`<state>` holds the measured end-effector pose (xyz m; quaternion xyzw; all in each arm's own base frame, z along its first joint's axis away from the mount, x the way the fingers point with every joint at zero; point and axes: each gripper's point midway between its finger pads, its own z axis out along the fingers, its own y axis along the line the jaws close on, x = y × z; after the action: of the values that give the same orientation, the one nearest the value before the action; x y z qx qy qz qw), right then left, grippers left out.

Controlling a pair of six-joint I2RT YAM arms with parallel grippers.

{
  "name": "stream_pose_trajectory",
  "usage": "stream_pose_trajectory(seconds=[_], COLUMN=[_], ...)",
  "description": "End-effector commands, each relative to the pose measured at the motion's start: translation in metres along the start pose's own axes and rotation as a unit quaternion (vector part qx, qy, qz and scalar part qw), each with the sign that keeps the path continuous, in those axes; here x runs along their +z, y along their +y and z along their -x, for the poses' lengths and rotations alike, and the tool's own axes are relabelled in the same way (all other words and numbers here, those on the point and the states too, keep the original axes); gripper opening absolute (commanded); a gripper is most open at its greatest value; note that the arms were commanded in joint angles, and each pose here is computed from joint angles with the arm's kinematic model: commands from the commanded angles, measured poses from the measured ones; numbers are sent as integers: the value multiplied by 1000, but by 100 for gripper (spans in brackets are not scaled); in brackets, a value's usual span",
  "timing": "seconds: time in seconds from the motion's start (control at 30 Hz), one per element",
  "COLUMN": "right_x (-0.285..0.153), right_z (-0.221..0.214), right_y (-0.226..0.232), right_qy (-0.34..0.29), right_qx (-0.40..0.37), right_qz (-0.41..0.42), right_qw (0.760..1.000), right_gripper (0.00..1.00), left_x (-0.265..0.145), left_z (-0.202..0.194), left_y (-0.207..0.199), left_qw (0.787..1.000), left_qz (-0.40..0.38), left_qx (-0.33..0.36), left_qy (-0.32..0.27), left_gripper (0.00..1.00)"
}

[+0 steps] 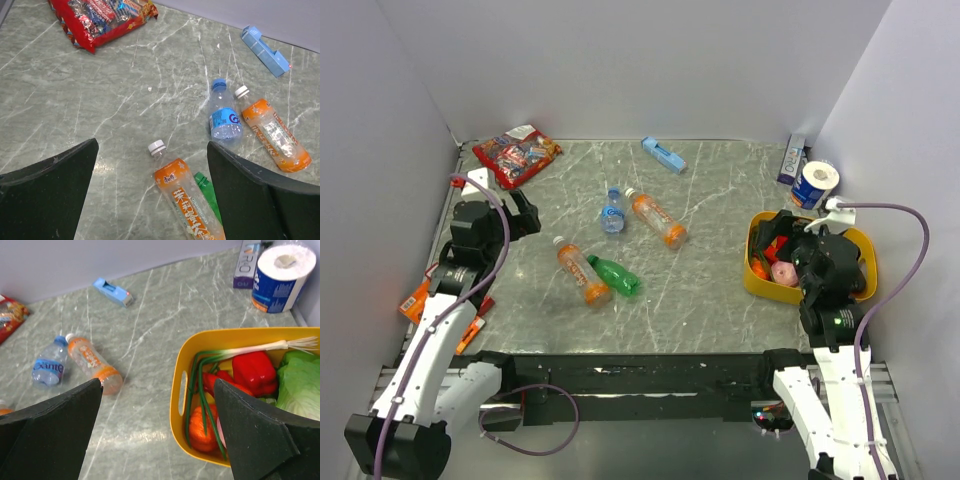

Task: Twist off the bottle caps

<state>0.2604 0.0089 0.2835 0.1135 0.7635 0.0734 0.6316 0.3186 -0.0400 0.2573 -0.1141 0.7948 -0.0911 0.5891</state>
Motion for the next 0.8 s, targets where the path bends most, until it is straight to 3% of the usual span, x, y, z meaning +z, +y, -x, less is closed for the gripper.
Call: stream_pose_trajectory(seconds=[0.0, 0.27, 0.4, 0.57, 0.77], right_x=[-4, 3, 3, -2, -3], right_z=[16, 7, 1, 4, 0], right_y=[8, 16, 17, 22, 33], right_qy=[-5, 7, 33, 31, 30], right_qx=[-13, -5, 0, 9, 24], right_qz=[13, 39, 37, 48, 78], right_qw=[1000, 999, 999, 998, 996], right_gripper=[100, 100, 100, 100, 100], left_x=[3, 6, 8, 10, 9], left_z=[8, -16, -24, -68, -119], left_y=[-7, -23, -19, 1, -10], left_qw=[1000, 997, 995, 984, 967], left_qz=[-14, -57, -42, 26, 39], left_qx=[-16, -47, -83, -150, -203], left_qy=[-10, 30, 39, 92, 148], left_gripper=[96, 96, 96, 96, 96])
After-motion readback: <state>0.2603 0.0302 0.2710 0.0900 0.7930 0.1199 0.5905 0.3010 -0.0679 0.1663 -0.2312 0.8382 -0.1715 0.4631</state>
